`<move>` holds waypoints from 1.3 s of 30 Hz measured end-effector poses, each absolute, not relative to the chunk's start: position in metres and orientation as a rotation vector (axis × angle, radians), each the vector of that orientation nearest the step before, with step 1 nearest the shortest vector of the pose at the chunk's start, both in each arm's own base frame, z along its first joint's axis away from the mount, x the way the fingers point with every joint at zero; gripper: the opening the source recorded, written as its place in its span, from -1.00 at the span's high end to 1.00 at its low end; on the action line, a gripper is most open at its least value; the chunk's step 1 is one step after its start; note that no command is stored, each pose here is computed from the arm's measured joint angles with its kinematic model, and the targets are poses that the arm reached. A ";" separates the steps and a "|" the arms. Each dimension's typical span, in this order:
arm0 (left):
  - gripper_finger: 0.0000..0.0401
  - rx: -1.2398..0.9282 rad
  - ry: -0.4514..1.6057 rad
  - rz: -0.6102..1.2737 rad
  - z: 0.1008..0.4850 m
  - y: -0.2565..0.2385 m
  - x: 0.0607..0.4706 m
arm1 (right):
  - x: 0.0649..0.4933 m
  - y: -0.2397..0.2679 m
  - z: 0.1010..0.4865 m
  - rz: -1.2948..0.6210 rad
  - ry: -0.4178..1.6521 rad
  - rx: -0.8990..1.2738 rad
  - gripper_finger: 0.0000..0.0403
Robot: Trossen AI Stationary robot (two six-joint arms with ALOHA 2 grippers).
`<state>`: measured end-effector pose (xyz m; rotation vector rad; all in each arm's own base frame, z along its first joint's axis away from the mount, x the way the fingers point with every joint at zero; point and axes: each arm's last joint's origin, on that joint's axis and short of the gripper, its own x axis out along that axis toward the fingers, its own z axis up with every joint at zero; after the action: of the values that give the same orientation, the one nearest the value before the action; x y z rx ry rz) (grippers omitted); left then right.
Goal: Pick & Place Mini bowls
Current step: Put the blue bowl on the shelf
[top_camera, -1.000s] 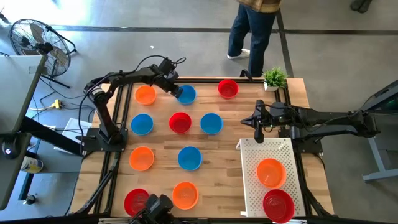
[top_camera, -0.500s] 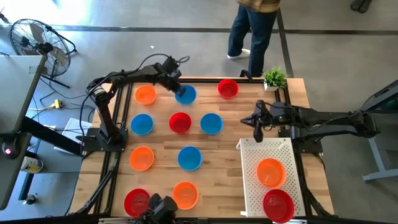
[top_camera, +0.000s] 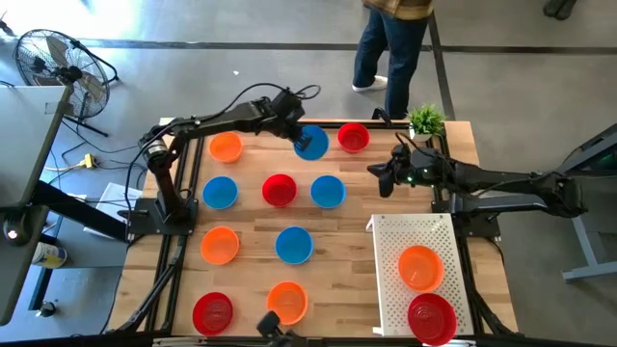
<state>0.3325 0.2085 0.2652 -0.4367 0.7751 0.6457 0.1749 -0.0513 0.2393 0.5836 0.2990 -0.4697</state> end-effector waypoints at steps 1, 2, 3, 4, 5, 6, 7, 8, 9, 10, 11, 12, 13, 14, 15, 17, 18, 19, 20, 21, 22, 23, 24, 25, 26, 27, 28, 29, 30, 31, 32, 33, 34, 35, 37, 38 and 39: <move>0.99 -0.437 0.764 0.636 0.269 0.205 0.336 | 0.177 -0.054 0.237 -0.483 0.299 0.599 0.88; 0.99 -0.432 0.753 0.626 0.273 0.201 0.339 | 0.179 -0.057 0.236 -0.498 0.309 0.611 0.84; 0.99 -0.426 0.744 0.616 0.276 0.198 0.342 | 0.182 -0.060 0.236 -0.513 0.321 0.617 0.78; 0.99 -0.420 0.737 0.605 0.279 0.195 0.345 | 0.185 -0.063 0.237 -0.524 0.333 0.620 0.73; 0.99 -0.417 0.732 0.590 0.281 0.191 0.348 | 0.188 -0.065 0.239 -0.530 0.347 0.618 0.67; 0.99 -0.417 0.728 0.571 0.283 0.188 0.350 | 0.192 -0.068 0.241 -0.525 0.364 0.605 0.62; 0.99 -0.416 0.727 0.553 0.284 0.185 0.352 | 0.196 -0.070 0.245 -0.516 0.382 0.583 0.56; 1.00 -0.416 0.729 0.531 0.285 0.181 0.354 | 0.200 -0.072 0.249 -0.497 0.401 0.552 0.51; 1.00 -0.415 0.730 0.514 0.285 0.179 0.355 | 0.204 -0.073 0.253 -0.479 0.429 0.502 0.47; 1.00 -0.415 0.731 0.500 0.285 0.176 0.356 | 0.208 -0.074 0.258 -0.465 0.456 0.442 0.43; 1.00 -0.416 0.732 0.484 0.285 0.174 0.358 | 0.211 -0.075 0.263 -0.443 0.489 0.363 0.40; 1.00 -0.416 0.735 0.470 0.285 0.172 0.358 | 0.214 -0.075 0.266 -0.405 0.532 0.269 0.38; 1.00 -0.413 0.739 0.454 0.285 0.171 0.359 | 0.217 -0.073 0.269 -0.354 0.576 0.168 0.36; 1.00 -0.412 0.740 0.441 0.285 0.170 0.359 | 0.220 -0.071 0.272 -0.303 0.615 0.076 0.35; 1.00 -0.414 0.740 0.426 0.285 0.169 0.360 | 0.223 -0.069 0.274 -0.251 0.649 -0.013 0.34; 1.00 -0.416 0.740 0.410 0.285 0.168 0.360 | 0.230 -0.065 0.278 -0.164 0.710 -0.169 0.34; 1.00 -0.416 0.741 0.409 0.285 0.168 0.360 | 0.233 -0.064 0.281 -0.135 0.737 -0.230 0.34; 1.00 -0.419 0.741 0.403 0.285 0.167 0.360 | 0.237 -0.063 0.283 -0.117 0.761 -0.288 0.34; 1.00 -0.424 0.740 0.391 0.285 0.167 0.361 | 0.242 -0.063 0.285 -0.102 0.781 -0.338 0.34; 1.00 -0.427 0.740 0.383 0.285 0.167 0.361 | 0.248 -0.063 0.287 -0.097 0.803 -0.383 0.34; 1.00 -0.427 0.740 0.382 0.285 0.167 0.361 | 0.253 -0.063 0.290 -0.094 0.825 -0.428 0.34; 1.00 -0.427 0.740 0.381 0.285 0.167 0.361 | 0.259 -0.063 0.293 -0.085 0.846 -0.474 0.34; 1.00 -0.426 0.740 0.380 0.285 0.167 0.361 | 0.264 -0.063 0.295 -0.074 0.867 -0.519 0.34; 1.00 -0.426 0.740 0.378 0.285 0.167 0.361 | 0.270 -0.063 0.297 -0.057 0.889 -0.560 0.34; 1.00 -0.426 0.740 0.377 0.285 0.167 0.361 | 0.275 -0.063 0.298 -0.036 0.910 -0.594 0.34; 1.00 -0.426 0.740 0.377 0.285 0.167 0.361 | 0.280 -0.064 0.299 -0.015 0.932 -0.619 0.34; 1.00 -0.425 0.740 0.376 0.285 0.167 0.361 | 0.285 -0.064 0.298 0.009 0.958 -0.640 0.34; 1.00 -0.426 0.740 0.377 0.285 0.167 0.361 | 0.289 -0.065 0.297 0.034 0.982 -0.660 0.34; 1.00 -0.426 0.740 0.372 0.285 0.167 0.361 | 0.294 -0.065 0.295 0.058 1.005 -0.680 0.34; 1.00 -0.424 0.742 0.366 0.285 0.166 0.361 | 0.298 -0.065 0.294 0.081 1.023 -0.699 0.34; 1.00 -0.420 0.745 0.363 0.285 0.166 0.361 | 0.302 -0.065 0.293 0.098 1.033 -0.716 0.34; 1.00 -0.417 0.749 0.361 0.284 0.167 0.361 | 0.305 -0.066 0.292 0.108 1.040 -0.732 0.34; 1.00 -0.415 0.749 0.355 0.284 0.167 0.361 | 0.308 -0.066 0.291 0.117 1.045 -0.749 0.34; 1.00 -0.414 0.746 0.350 0.284 0.167 0.361 | 0.311 -0.066 0.290 0.127 1.046 -0.762 0.34; 1.00 -0.415 0.753 0.347 0.284 0.166 0.361 | 0.315 -0.066 0.286 0.147 1.060 -0.788 0.34; 1.00 -0.416 0.755 0.347 0.284 0.166 0.361 | 0.317 -0.065 0.285 0.152 1.065 -0.798 0.34; 1.00 -0.416 0.757 0.346 0.284 0.166 0.361 | 0.318 -0.065 0.284 0.152 1.069 -0.810 0.34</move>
<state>0.3606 0.1656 0.2836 -0.4160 0.7570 0.3463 0.3176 -0.0646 0.2840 -0.8103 1.0690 0.1520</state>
